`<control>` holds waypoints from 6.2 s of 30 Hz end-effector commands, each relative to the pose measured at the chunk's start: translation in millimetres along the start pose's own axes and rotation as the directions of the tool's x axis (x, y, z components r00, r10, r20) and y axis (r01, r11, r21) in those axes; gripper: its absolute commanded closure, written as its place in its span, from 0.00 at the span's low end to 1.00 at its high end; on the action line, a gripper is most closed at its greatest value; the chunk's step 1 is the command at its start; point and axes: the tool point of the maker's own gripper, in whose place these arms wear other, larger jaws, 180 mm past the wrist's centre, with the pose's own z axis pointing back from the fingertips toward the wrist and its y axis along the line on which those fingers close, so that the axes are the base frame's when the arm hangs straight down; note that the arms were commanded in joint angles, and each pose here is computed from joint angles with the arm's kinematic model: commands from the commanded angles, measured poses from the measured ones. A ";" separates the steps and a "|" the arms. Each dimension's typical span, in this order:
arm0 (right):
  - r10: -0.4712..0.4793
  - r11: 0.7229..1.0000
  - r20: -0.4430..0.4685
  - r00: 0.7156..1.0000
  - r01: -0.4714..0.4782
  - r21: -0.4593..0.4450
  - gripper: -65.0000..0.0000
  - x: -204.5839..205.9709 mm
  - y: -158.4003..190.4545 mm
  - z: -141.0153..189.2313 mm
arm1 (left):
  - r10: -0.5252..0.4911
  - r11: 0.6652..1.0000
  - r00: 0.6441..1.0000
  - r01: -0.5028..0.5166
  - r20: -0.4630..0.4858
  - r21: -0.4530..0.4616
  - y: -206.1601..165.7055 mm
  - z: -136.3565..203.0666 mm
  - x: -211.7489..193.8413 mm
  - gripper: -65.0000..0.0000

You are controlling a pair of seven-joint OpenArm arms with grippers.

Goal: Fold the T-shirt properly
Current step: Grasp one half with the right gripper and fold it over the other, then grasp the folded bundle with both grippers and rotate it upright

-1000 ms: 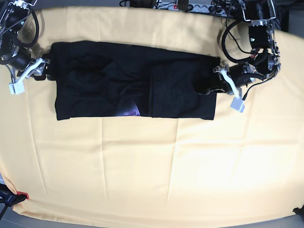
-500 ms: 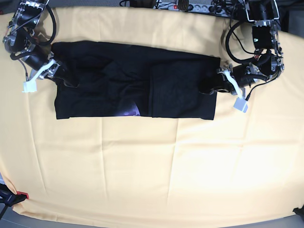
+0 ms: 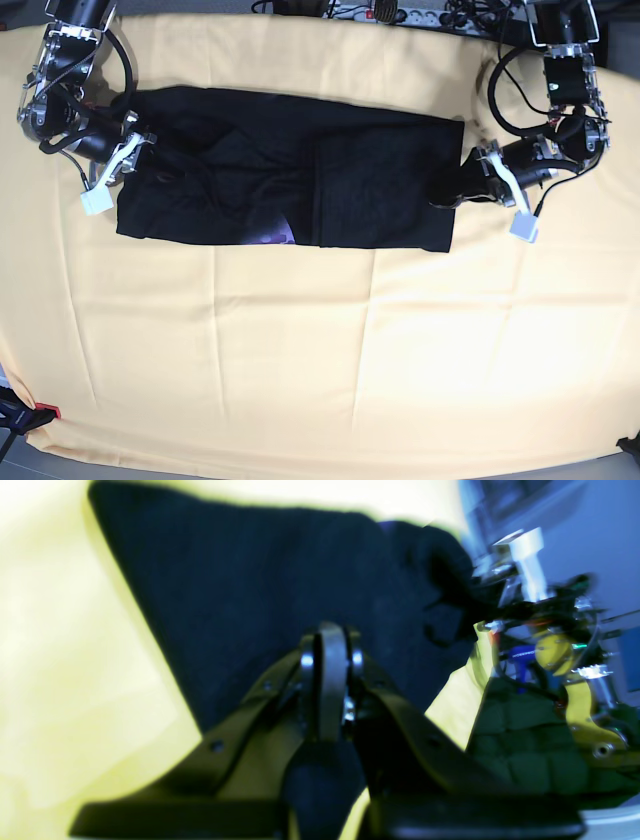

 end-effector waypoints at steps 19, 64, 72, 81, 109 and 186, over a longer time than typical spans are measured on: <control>0.364 0.902 0.083 0.928 -0.329 -0.280 1.00 105.1 5.8 112.3 | -0.106 0.990 0.987 0.093 0.122 0.109 15.5 54.8 52.8 1.00; 0.662 0.608 0.275 0.697 -0.714 0.347 0.39 77.8 279.7 -85.2 | -0.105 0.990 0.987 0.092 0.121 0.107 15.2 53.9 52.2 1.00; 0.660 0.730 0.237 0.713 -0.683 0.024 1.00 130.0 198.1 -68.0 | -0.123 0.992 0.992 0.123 -0.028 0.010 -1.8 42.5 26.7 1.00; 0.644 0.765 0.104 0.758 -0.636 -0.097 1.00 140.3 106.2 -81.5 | -0.291 0.932 0.911 0.201 -0.293 -0.300 -70.7 -22.2 -50.2 1.00; 0.527 0.847 0.003 0.850 -0.525 -0.080 1.00 137.7 38.0 -64.7 | -0.686 0.708 0.487 0.617 -0.540 -0.343 -73.3 -77.5 -121.2 1.00; 0.456 0.867 0.021 0.890 -0.439 -0.234 1.00 11.1 68.1 -13.0 | -0.530 0.803 0.784 0.587 -0.322 0.107 0.0 -44.8 110.7 1.00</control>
